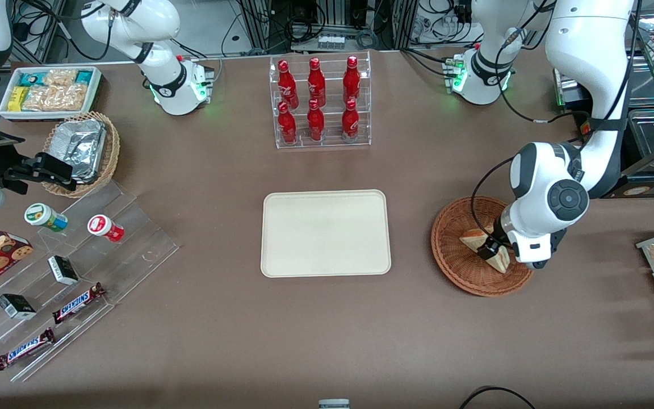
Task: Place sandwich from basket to tray
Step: 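Lower the open left gripper over the wrapped sandwich and close on it, then lift the sandwich and carry it with the left gripper over the cream tray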
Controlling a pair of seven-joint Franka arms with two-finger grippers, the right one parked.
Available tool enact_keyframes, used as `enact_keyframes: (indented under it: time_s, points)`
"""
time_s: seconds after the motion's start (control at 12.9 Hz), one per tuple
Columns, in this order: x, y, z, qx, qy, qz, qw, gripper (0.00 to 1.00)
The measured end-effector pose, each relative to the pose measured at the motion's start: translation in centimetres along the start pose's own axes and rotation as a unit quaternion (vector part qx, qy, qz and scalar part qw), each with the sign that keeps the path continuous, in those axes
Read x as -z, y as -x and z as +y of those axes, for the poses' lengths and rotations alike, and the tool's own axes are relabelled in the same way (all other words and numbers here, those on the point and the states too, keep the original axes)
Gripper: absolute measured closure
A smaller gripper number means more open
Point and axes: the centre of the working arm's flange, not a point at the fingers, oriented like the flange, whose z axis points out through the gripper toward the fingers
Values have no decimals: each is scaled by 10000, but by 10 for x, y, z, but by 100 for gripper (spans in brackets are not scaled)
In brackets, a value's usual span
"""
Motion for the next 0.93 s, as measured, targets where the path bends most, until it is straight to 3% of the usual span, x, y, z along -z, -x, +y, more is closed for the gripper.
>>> enact_keyframes:
  time_s: [0.31, 0.7, 0.93]
  points:
    - [-11, 9, -2, -69, -35, 9, 10000, 4]
    - [-11, 6, -3, -99, -51, 59, 9999, 63]
    - [8, 4, -2, -133, -88, 88, 9998, 76]
